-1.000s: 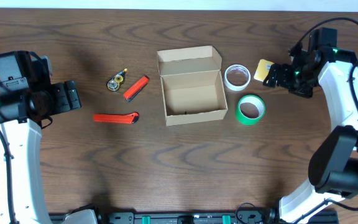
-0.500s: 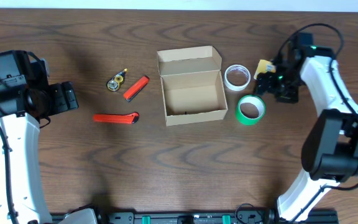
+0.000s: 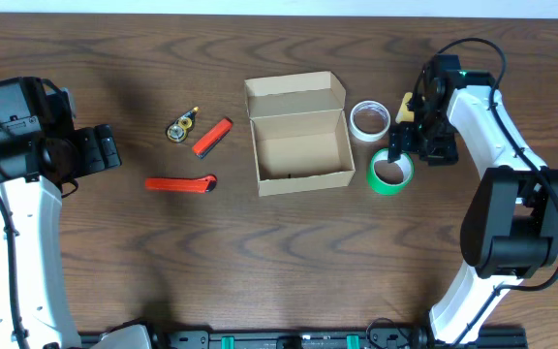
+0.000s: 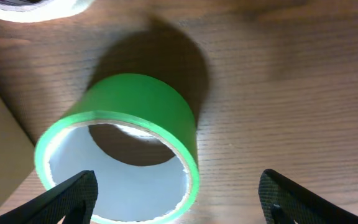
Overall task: Pack container
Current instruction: 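Reach the right gripper to the green tape roll and grasp it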
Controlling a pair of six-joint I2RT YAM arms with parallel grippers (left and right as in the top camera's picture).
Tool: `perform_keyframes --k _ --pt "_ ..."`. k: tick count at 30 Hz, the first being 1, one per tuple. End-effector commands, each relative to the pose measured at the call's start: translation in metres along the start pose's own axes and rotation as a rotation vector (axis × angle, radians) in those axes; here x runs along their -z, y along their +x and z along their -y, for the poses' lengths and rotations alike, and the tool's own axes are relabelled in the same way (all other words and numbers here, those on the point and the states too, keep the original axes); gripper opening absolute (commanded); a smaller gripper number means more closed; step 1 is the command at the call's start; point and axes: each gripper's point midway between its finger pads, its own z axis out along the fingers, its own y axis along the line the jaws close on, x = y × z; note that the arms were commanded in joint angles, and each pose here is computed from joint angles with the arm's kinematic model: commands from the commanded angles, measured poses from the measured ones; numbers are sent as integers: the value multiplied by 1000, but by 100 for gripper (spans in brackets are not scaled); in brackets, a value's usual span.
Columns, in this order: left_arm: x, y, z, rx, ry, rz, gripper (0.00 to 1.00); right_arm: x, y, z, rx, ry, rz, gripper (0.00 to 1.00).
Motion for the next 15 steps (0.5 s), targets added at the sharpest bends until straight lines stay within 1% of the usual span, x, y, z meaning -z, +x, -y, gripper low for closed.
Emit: perform_keyframes --k 1,6,10,12,15 --pt "4 -5 -3 14 -10 15 95 -10 10 8 -6 46 -39 84" --pt "4 -5 -2 22 -3 16 95 -29 20 11 -19 61 -62 85" --pt "4 -5 0 22 9 16 95 -45 26 12 -27 61 -66 81" --pt "4 -5 0 22 9 14 95 -49 25 12 -38 61 -64 77" --pt "4 -5 0 22 9 12 95 -57 25 13 -42 63 -77 64"
